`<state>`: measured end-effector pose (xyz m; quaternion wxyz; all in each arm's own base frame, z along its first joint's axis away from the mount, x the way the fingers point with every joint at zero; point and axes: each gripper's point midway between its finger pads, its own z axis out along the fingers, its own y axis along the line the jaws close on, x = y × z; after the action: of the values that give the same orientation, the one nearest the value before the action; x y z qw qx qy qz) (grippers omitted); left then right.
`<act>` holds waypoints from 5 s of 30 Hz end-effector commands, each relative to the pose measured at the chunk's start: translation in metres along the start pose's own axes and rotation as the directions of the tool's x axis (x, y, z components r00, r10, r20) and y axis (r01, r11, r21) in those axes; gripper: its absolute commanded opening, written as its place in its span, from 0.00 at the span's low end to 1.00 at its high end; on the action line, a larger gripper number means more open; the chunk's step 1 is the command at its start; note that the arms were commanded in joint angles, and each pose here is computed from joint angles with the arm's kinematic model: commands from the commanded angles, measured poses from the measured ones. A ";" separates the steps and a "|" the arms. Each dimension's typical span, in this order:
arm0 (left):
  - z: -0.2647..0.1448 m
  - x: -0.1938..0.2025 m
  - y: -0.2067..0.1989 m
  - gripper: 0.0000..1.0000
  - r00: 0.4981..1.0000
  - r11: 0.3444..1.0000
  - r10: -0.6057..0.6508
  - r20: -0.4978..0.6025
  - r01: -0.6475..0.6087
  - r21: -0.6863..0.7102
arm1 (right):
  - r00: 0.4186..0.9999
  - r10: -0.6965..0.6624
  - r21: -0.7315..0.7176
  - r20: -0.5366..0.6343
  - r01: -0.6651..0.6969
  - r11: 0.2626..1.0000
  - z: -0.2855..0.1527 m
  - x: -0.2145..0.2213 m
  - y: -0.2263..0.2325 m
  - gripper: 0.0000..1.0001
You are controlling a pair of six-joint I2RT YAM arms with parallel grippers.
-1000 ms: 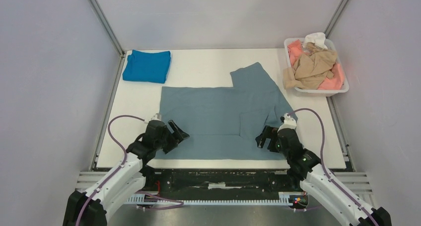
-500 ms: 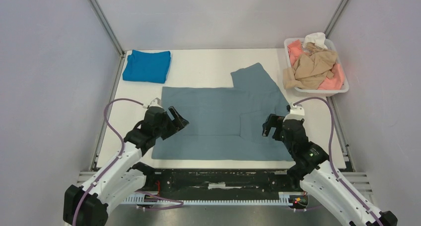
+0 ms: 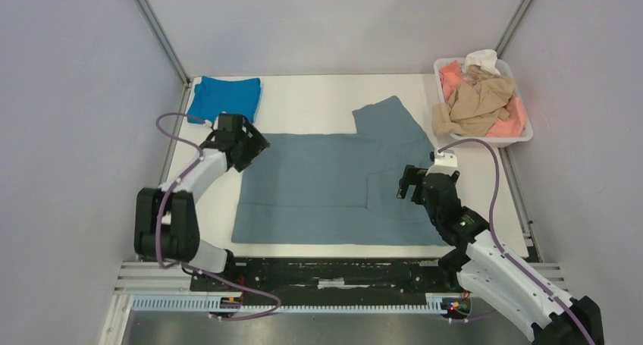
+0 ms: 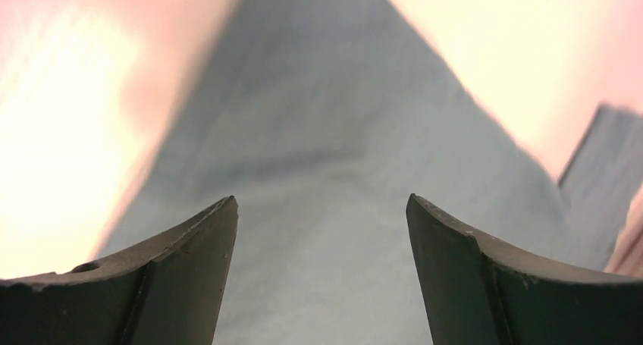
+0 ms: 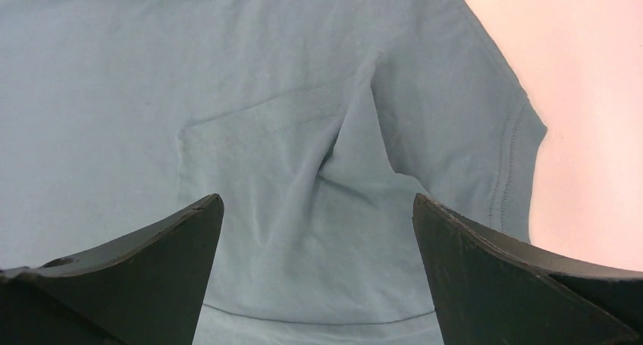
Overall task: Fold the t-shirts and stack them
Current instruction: Fold the flattened tshirt in 1/3 of the way, then grab the side of the flattened tshirt furthest away from the robot with both arms, then fold the other side of the tshirt into a rectangle
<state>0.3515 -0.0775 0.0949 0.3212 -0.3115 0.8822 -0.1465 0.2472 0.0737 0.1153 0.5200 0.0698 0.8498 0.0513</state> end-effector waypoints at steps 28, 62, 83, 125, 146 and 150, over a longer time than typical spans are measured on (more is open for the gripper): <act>0.146 -0.057 0.010 0.56 0.947 0.946 0.269 -0.173 -0.294 -0.139 | 0.995 -0.100 0.048 -0.007 0.100 0.994 0.023 0.002 -0.001 0.98; 0.117 -0.068 -0.014 0.02 0.962 0.963 0.259 -0.084 -0.264 -0.056 | 0.996 -0.083 0.168 0.030 0.077 0.983 0.284 -0.159 0.078 0.98; 0.106 -0.067 -0.015 0.02 0.967 0.968 0.241 -0.081 -0.246 -0.056 | 0.996 0.037 0.171 -0.078 -0.024 0.985 0.352 -0.076 0.049 0.63; -0.018 -0.025 0.018 0.02 0.989 0.993 0.115 0.091 -0.118 0.026 | 0.988 0.025 -0.073 0.155 -0.013 0.997 0.042 -0.081 0.030 0.00; -0.045 0.005 0.082 0.61 0.991 0.986 0.075 0.109 -0.058 -0.153 | 0.958 0.042 -0.197 -0.284 -0.101 0.975 -0.027 0.084 0.012 0.37; -0.068 -0.009 0.070 0.78 0.981 0.995 0.042 0.191 -0.023 -0.098 | 0.958 0.026 -0.413 -0.284 -0.147 0.899 -0.060 0.080 0.041 0.82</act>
<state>0.2834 -0.0232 0.0914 0.3535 -0.2921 0.8858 -0.0707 0.1925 0.1000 0.0654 0.4286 0.0293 0.8856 0.1766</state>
